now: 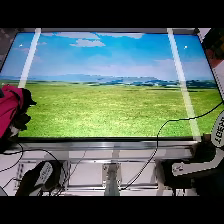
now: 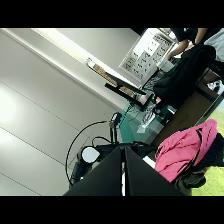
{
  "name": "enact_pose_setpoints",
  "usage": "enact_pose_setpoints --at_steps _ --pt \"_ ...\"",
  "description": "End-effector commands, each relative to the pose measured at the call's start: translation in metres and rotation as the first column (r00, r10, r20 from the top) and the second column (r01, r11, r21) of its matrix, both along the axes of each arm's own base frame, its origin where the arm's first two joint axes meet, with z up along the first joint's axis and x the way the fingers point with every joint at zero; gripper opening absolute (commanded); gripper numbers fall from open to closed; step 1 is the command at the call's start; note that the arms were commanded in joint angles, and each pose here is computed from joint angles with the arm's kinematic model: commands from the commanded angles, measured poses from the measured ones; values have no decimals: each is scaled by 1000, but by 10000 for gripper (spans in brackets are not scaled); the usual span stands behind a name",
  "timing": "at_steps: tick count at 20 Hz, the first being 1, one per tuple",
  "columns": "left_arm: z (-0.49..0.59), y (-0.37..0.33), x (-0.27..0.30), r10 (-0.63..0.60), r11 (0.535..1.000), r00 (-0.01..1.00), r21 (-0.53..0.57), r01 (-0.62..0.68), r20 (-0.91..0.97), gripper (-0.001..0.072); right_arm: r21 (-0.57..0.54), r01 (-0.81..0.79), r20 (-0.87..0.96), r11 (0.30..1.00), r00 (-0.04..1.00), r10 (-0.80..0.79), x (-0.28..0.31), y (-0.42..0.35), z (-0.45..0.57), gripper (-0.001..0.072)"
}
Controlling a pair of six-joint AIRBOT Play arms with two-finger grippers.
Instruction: Fold the clothes and pants, and hang the long-sleeved shirts on hangers.
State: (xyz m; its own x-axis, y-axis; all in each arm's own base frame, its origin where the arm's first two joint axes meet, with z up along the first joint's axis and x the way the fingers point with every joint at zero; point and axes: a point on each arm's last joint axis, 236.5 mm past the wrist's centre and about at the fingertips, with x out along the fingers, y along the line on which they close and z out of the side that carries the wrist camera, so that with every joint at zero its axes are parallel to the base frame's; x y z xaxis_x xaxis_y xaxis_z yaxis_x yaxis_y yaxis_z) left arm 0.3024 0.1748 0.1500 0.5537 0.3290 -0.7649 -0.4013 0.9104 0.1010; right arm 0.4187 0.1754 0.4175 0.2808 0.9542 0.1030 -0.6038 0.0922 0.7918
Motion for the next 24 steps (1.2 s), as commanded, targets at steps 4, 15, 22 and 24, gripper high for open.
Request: enact_pose_setpoints --at_steps 4,15,22,24 --pt "-10 2 4 -2 1000 1000 -12 2 -24 13 0 0 0 1000 1000 0 0 0 0 21" --pt "-99 -6 48 -265 930 871 131 344 -413 504 0 -1 0 1000 1000 1 0 0 0 21" --pt "-145 26 50 -178 925 806 183 332 -565 492 0 -1 0 1000 1000 1 0 0 0 22" --pt "-153 33 50 -145 931 803 196 309 -578 492 0 -1 0 1000 1000 1 0 0 0 21"
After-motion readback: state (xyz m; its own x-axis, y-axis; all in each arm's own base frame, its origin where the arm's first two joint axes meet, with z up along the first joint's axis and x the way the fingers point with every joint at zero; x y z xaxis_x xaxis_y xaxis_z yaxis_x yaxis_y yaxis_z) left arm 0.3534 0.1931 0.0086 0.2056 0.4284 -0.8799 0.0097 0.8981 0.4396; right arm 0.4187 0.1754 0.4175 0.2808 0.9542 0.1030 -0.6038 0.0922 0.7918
